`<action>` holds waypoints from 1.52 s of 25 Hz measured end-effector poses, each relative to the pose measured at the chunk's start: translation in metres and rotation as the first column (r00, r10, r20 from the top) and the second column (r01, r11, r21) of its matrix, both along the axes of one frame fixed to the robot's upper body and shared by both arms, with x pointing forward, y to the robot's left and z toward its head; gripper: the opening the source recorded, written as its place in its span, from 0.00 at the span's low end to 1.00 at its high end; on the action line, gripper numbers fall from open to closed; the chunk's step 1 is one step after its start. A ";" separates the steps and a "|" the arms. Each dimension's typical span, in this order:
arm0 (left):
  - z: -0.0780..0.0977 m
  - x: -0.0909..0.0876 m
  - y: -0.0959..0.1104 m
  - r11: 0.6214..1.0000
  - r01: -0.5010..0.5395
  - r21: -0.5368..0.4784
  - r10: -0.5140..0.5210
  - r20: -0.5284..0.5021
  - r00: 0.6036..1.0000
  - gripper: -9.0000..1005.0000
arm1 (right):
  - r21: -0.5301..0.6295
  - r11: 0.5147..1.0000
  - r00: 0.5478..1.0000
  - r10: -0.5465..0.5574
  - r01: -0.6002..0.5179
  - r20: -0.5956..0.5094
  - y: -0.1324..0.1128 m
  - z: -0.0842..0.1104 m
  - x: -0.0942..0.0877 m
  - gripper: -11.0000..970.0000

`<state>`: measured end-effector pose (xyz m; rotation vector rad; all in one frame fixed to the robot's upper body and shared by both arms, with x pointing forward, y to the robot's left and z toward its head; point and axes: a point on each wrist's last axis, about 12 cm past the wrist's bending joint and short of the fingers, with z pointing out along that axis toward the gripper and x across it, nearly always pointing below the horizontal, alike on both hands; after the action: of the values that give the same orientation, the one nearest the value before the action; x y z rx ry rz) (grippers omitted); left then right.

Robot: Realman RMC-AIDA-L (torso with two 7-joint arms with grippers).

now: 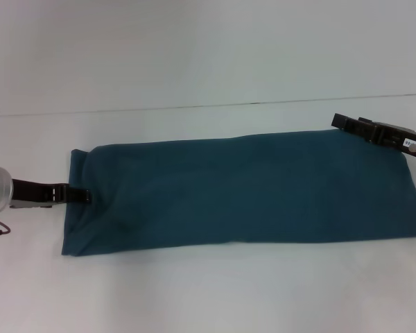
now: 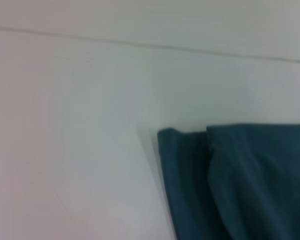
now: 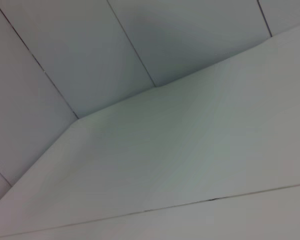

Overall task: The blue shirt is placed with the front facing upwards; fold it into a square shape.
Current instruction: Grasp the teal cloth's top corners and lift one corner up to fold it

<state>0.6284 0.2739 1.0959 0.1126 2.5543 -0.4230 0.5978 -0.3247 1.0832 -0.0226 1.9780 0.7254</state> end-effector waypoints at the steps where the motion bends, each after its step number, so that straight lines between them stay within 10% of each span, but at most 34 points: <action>1: -0.001 0.000 -0.001 1.000 0.003 0.000 -0.003 -0.005 1.000 0.64 | 0.000 1.000 1.000 0.000 0.000 0.000 0.000 0.000 0.000 0.78; 9: -0.005 0.002 -0.006 1.000 0.010 -0.002 -0.010 -0.018 1.000 0.96 | 0.001 1.000 1.000 0.003 -0.003 0.002 0.000 0.001 0.000 0.78; 38: -0.002 0.009 -0.034 0.996 0.084 -0.032 -0.085 -0.028 0.996 0.89 | 0.024 1.000 1.000 0.020 -0.020 -0.002 0.001 0.002 -0.002 0.78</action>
<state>0.6377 0.2401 1.0941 0.2058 2.5774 -0.4991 0.5960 -0.3237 1.0852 -0.0272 1.9733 0.7625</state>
